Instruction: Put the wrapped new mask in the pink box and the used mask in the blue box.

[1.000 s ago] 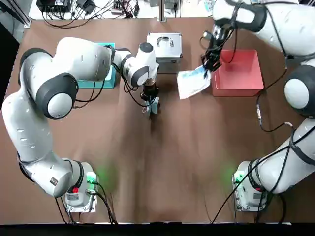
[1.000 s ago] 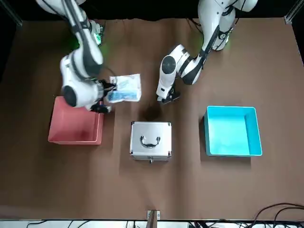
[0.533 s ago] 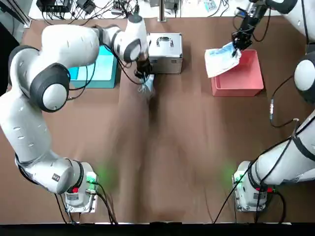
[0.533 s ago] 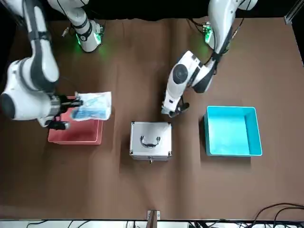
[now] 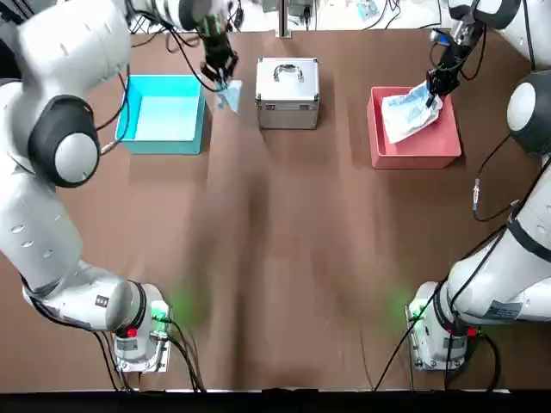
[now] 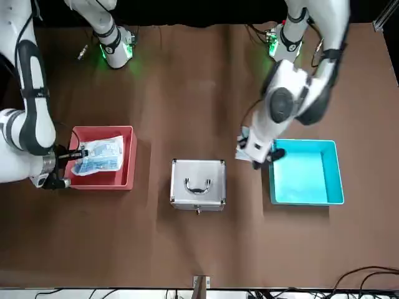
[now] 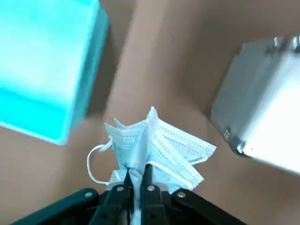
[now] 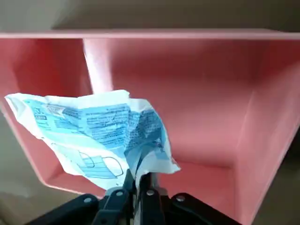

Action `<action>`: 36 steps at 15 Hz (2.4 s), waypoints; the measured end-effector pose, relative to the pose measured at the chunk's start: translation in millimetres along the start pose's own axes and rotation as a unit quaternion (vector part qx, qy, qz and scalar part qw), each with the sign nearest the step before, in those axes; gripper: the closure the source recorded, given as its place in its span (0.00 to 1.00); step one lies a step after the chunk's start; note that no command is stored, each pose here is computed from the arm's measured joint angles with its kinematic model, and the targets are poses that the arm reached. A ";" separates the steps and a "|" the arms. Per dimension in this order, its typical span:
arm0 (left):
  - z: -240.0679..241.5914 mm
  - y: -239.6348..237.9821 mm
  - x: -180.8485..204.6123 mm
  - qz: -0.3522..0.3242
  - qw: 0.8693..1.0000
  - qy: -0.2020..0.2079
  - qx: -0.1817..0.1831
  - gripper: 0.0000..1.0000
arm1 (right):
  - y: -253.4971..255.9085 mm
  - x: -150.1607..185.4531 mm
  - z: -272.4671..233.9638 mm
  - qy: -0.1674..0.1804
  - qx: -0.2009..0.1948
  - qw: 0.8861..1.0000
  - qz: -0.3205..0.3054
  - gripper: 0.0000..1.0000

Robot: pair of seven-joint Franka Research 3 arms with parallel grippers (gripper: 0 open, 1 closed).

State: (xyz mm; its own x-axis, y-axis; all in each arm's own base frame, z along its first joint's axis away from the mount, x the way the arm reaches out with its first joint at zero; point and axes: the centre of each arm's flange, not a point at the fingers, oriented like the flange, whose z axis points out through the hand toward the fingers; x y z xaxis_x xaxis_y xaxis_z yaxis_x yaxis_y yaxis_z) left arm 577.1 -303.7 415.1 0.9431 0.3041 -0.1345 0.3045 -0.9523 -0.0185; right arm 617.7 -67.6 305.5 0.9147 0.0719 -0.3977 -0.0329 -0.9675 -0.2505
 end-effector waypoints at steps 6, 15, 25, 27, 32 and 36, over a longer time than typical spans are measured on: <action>-44.6 -138.2 112.2 0.043 0.998 0.026 -0.030 0.93 | 56.0 17.7 57.3 -0.050 0.002 0.998 -0.026 0.92; -8.2 -217.3 165.6 0.081 0.997 0.008 -0.009 0.93 | 62.4 27.6 54.7 -0.041 -0.002 0.999 -0.026 0.59; 70.1 -202.5 172.0 0.125 0.991 -0.047 0.022 0.93 | 9.9 -8.3 -118.5 0.037 -0.028 0.998 -0.047 0.02; 82.0 -204.3 173.3 0.127 0.990 -0.054 0.031 0.93 | -1.7 -24.3 -147.9 0.057 -0.055 0.996 -0.038 0.02; 96.3 -207.9 174.5 0.131 0.988 -0.062 0.046 0.93 | -53.6 -61.3 -196.2 0.096 -0.108 0.990 -0.008 0.02; 117.7 -215.2 179.6 0.136 0.986 -0.069 0.068 0.93 | -81.4 -85.3 -221.3 0.127 -0.108 0.986 0.016 0.02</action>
State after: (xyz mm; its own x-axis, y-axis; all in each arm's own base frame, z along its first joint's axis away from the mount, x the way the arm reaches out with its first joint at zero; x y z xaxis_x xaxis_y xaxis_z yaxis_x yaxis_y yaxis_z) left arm 665.2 -46.9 278.3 0.9576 0.0396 -0.2855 0.0131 -0.9955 -0.0941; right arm 631.5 -48.6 555.2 0.9869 0.0039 -0.1615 -0.0021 -0.9993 -0.0372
